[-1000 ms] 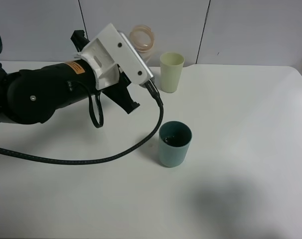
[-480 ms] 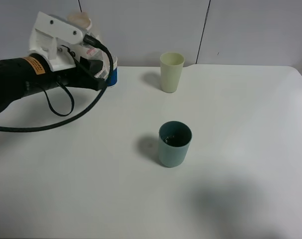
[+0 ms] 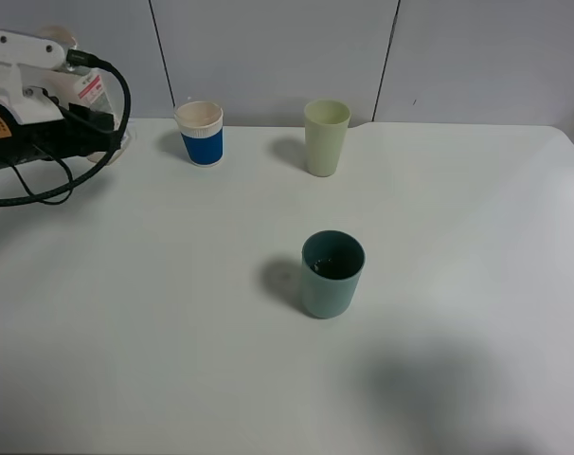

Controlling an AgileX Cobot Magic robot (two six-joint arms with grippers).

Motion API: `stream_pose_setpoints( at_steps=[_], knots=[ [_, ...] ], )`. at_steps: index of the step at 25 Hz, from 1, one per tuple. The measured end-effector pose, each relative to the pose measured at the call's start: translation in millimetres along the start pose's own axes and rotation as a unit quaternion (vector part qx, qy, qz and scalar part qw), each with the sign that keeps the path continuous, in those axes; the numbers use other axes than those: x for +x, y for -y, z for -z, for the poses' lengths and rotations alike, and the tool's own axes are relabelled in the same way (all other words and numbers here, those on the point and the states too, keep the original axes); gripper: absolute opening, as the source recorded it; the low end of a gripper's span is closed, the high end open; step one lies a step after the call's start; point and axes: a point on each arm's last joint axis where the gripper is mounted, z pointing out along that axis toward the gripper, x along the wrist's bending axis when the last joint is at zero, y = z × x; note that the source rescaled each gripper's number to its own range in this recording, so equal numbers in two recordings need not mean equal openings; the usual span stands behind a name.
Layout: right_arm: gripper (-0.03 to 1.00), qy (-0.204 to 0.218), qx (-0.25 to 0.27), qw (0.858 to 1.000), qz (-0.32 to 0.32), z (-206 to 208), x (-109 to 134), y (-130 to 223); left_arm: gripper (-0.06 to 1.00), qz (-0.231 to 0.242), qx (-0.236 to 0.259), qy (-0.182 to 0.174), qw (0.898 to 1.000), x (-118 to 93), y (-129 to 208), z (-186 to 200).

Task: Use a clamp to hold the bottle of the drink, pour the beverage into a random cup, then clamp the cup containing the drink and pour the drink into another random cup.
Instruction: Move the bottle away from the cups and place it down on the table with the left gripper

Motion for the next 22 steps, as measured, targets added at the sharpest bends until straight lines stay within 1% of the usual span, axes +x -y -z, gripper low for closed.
stream_pose_setpoints(
  at_steps=[1, 2, 4, 5, 9, 13, 17, 22],
  knots=[
    [0.74, 0.0, 0.0, 1.0, 0.0, 0.0, 0.0, 0.0, 0.01, 0.004, 0.007, -0.008, 1.0, 4.8, 4.4, 2.0],
    [0.74, 0.0, 0.0, 1.0, 0.0, 0.0, 0.0, 0.0, 0.01, 0.004, 0.007, -0.008, 1.0, 4.8, 4.4, 2.0],
    [0.74, 0.0, 0.0, 1.0, 0.0, 0.0, 0.0, 0.0, 0.01, 0.021, 0.026, -0.022, 0.999, 12.7, 18.2, 8.4],
    [0.74, 0.0, 0.0, 1.0, 0.0, 0.0, 0.0, 0.0, 0.01, 0.025, 0.03, -0.023, 0.999, 13.9, 21.9, 10.4],
    [0.74, 0.0, 0.0, 1.0, 0.0, 0.0, 0.0, 0.0, 0.01, 0.032, 0.034, -0.016, 0.999, 15.2, 30.4, 15.2],
    [0.74, 0.0, 0.0, 1.0, 0.0, 0.0, 0.0, 0.0, 0.01, 0.049, 0.031, -0.009, 0.998, 17.3, 43.1, 15.7],
    [0.74, 0.0, 0.0, 1.0, 0.0, 0.0, 0.0, 0.0, 0.01, 0.064, 0.035, 0.0, 0.997, 17.7, 61.9, 9.7],
    [0.74, 0.0, 0.0, 1.0, 0.0, 0.0, 0.0, 0.0, 0.01, 0.053, 0.039, 0.008, 0.998, 16.7, 71.9, 3.8]
  ],
)
